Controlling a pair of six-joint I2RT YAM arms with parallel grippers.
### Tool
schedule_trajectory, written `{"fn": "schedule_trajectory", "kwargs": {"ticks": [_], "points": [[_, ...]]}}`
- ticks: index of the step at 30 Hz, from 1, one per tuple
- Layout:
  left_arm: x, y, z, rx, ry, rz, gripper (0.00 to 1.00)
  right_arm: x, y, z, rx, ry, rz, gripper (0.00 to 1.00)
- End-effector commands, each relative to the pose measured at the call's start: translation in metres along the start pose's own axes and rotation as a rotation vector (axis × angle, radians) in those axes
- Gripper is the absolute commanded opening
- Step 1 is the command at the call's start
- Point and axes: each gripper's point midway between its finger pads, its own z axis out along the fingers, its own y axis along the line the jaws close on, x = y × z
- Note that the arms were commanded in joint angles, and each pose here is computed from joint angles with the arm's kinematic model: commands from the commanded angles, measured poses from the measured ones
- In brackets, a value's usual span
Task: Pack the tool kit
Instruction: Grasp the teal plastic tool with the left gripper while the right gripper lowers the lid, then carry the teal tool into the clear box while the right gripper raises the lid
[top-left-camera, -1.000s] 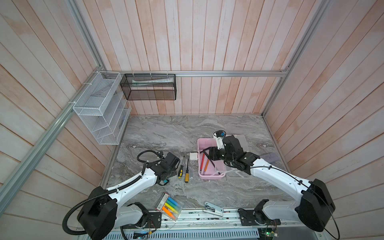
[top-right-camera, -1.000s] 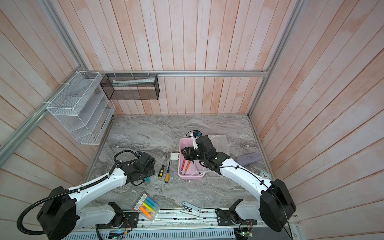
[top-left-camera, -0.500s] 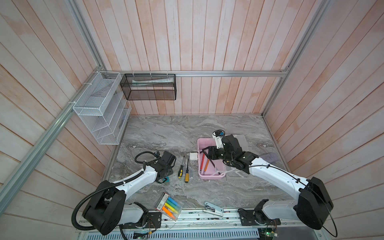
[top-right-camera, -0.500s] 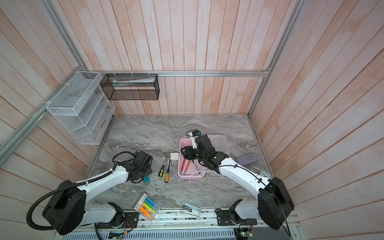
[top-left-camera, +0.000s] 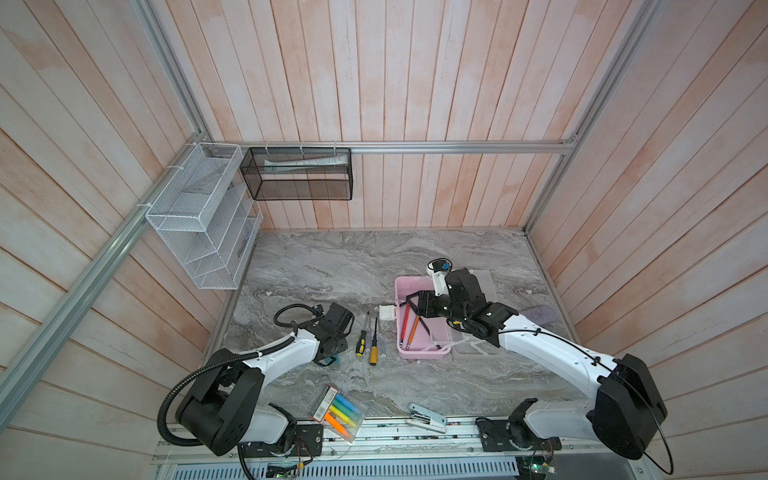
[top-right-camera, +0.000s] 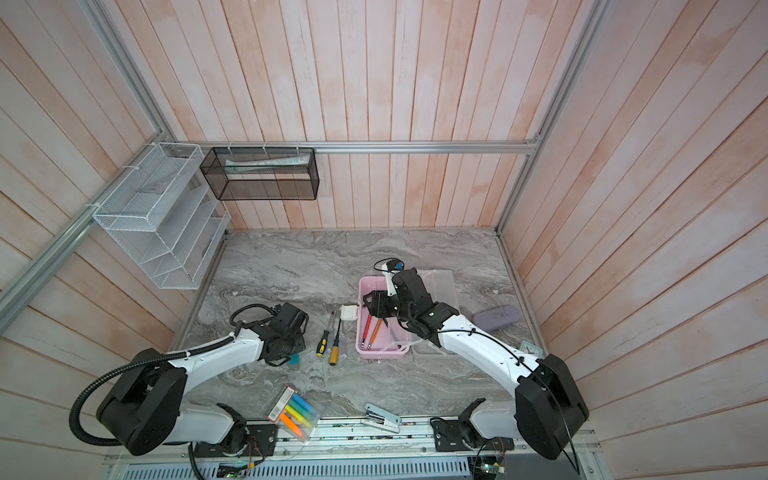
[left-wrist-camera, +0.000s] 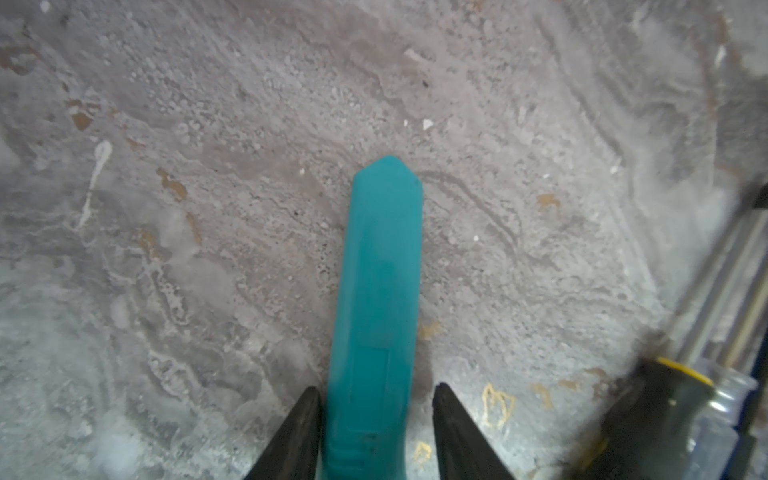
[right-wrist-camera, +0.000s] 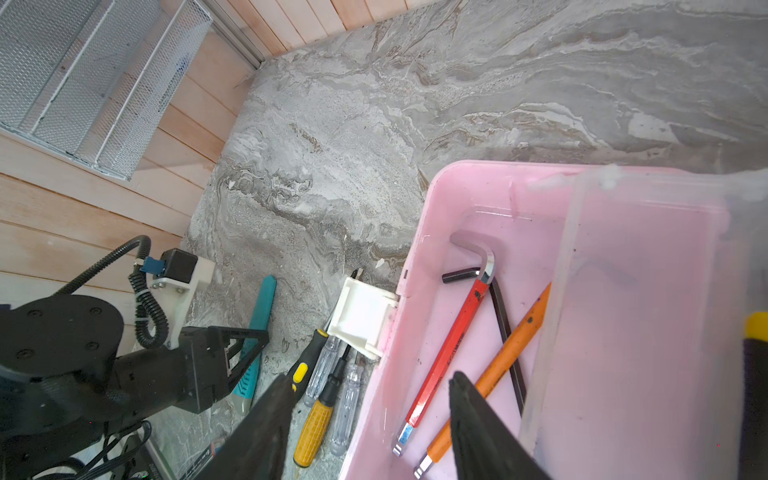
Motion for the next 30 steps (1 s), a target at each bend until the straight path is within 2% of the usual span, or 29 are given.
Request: {"fn": "schedule_trajectory", "kwargs": {"ticks": [1,9,20,27,30], "points": [[0.003,0.004,0.005,-0.014,0.011,0.004,0.45,-0.004,-0.004,-0.002,0.008,-0.025,0.009,0.59],[0.007,0.005,0.009,-0.020,0.027,0.008,0.41,-0.003,-0.006,-0.001,0.001,-0.020,0.019,0.59],[0.009,0.006,0.010,-0.023,0.034,0.018,0.29,-0.002,-0.010,0.003,-0.001,-0.013,0.025,0.59],[0.002,0.000,0.004,-0.003,0.019,0.025,0.00,-0.002,-0.011,0.005,-0.006,-0.011,0.030,0.59],[-0.003,-0.001,-0.003,0.002,0.001,0.027,0.00,-0.002,-0.012,0.005,-0.007,-0.012,0.035,0.59]]}}
